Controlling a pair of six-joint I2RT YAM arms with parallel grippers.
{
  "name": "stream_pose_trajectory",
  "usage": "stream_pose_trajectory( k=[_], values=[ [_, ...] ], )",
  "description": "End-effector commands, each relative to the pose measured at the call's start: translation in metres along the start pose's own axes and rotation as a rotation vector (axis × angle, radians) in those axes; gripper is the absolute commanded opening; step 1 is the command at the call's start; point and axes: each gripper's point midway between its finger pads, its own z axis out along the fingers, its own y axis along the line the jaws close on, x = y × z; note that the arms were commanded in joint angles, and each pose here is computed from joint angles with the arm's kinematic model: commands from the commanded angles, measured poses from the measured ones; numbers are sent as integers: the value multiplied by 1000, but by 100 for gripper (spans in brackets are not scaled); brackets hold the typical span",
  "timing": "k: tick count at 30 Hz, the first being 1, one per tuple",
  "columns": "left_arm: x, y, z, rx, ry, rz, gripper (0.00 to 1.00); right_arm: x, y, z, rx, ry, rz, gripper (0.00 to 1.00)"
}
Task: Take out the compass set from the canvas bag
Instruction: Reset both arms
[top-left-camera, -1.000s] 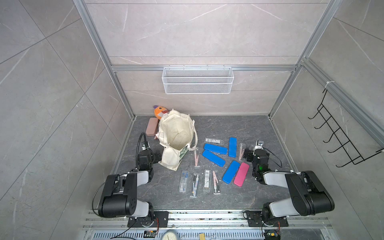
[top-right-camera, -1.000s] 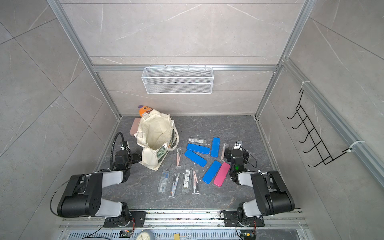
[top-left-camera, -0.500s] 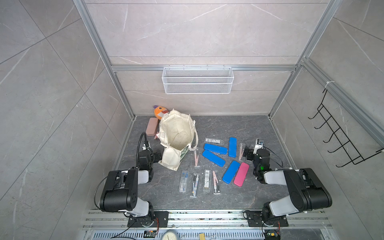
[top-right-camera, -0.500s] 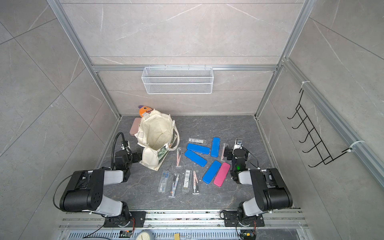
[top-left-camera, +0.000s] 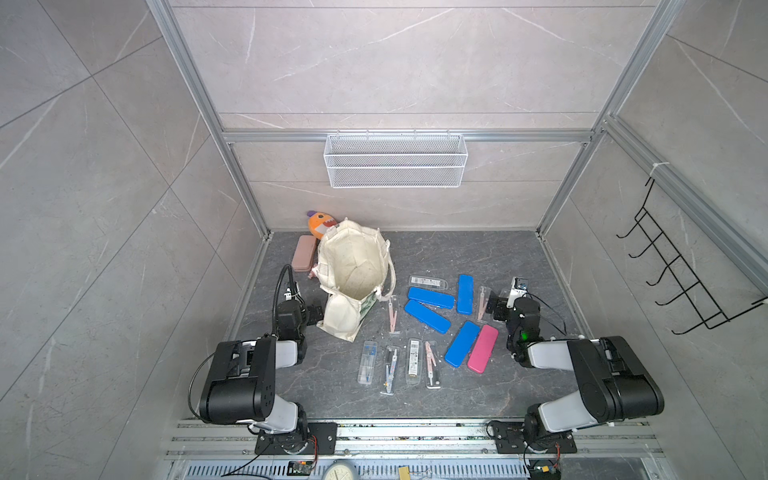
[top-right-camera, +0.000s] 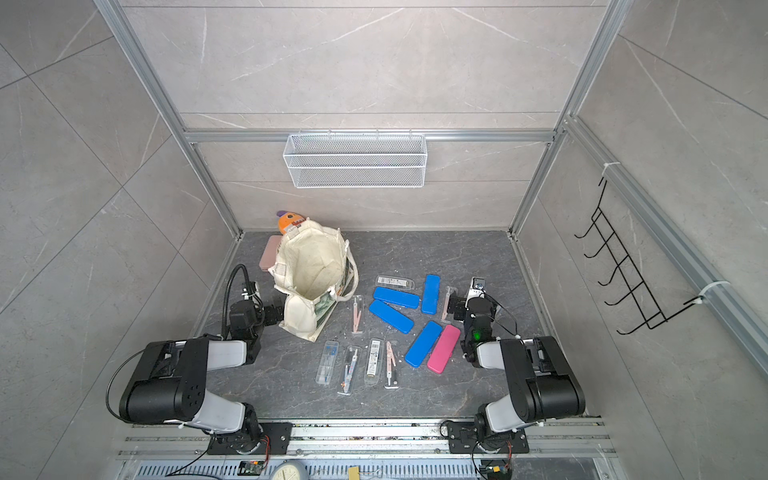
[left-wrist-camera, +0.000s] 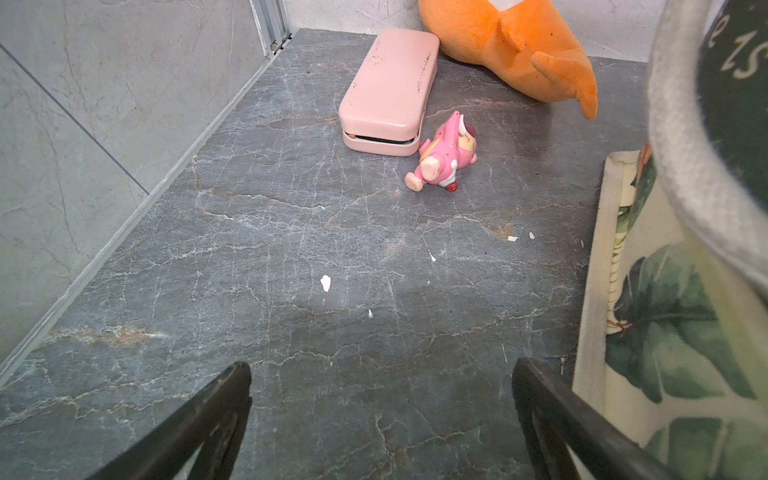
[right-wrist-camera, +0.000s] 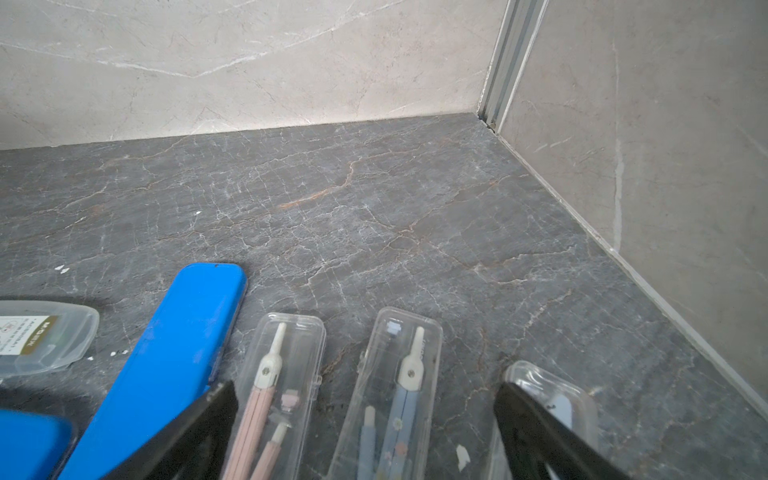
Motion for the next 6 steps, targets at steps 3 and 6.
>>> stream_pose_trajectory(
  k=[3, 6],
  values=[
    [-18, -2, 1, 16, -64, 13, 100, -3, 0, 4, -23, 3, 8, 99],
    [-18, -2, 0, 17, -65, 13, 100, -5, 1, 2, -31, -10, 2, 99]
  ],
)
